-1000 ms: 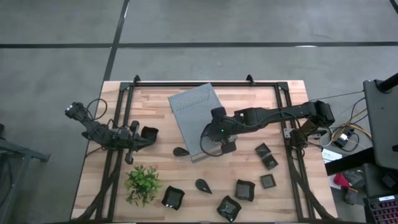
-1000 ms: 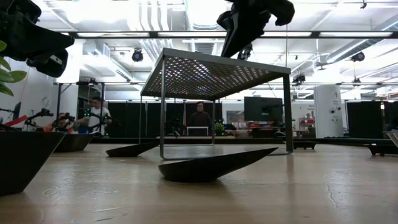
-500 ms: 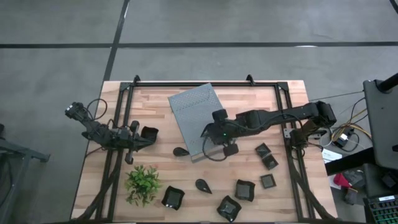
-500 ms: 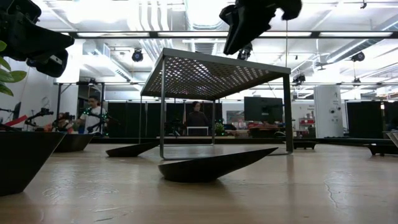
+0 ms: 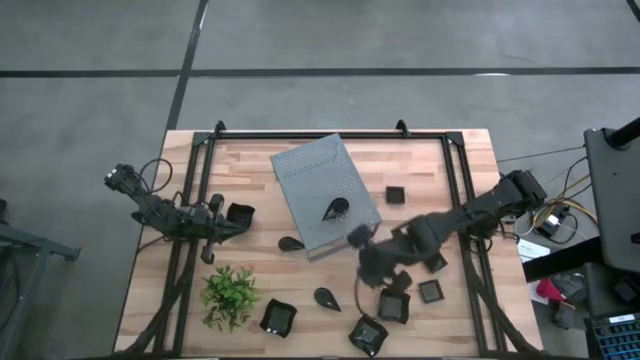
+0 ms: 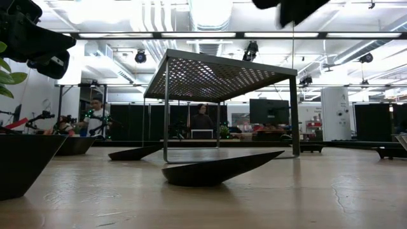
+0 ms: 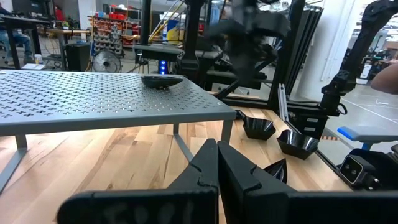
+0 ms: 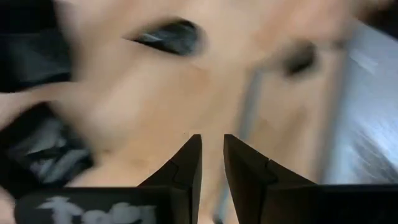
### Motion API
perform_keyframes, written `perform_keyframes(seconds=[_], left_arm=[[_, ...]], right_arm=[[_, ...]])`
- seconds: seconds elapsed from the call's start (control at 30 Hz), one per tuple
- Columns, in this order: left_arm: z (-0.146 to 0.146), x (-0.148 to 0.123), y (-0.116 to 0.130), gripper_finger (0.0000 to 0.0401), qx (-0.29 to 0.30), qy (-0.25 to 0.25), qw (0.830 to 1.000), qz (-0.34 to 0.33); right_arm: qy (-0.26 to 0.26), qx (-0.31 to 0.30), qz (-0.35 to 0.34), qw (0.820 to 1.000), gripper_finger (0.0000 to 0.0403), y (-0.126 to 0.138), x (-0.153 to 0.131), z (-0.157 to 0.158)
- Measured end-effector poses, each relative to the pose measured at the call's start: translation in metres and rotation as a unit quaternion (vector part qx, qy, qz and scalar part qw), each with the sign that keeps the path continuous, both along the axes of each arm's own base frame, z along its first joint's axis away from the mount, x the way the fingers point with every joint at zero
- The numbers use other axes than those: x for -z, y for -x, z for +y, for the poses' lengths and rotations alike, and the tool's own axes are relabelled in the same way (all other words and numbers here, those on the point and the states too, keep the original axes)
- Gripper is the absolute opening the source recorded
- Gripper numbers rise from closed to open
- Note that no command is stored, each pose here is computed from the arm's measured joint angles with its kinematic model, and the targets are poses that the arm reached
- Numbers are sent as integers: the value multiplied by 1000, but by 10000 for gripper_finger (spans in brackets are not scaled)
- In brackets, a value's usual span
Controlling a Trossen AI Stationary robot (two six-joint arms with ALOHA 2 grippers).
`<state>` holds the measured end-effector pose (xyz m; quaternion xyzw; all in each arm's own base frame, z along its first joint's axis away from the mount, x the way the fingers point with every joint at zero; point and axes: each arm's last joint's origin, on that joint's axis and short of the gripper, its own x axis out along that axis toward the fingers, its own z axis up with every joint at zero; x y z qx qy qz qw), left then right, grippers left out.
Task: Pick & Place Mini shaped plates
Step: Stack the drop-shaped plate on top of the drop-shaped plate on the shelf
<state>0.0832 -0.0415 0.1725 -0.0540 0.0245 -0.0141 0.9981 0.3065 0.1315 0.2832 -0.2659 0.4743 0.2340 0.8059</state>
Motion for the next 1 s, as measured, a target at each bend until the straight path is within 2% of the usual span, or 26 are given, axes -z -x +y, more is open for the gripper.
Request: perform_keyframes(seconds=[0.07,0.3,0.4,0.63,0.77,1.0], left_arm=[[0,0,0,0,0,0,1000,0],[0,0,0,0,0,0,1000,0],[0,0,0,0,0,0,1000,0],[0,0,0,0,0,0,1000,0],[0,0,0,0,0,0,1000,0],[0,0,0,0,0,-1,1000,2]], right_arm=[[-3,-22,6,1000,63,5,8,9],[-18,7,14,1000,63,14,21,20],[-19,-40,-20,999,59,12,27,30],[47,-177,-42,982,57,4,64,41],[65,-215,-65,972,56,-9,83,50],[137,-248,-110,953,56,-27,105,58]])
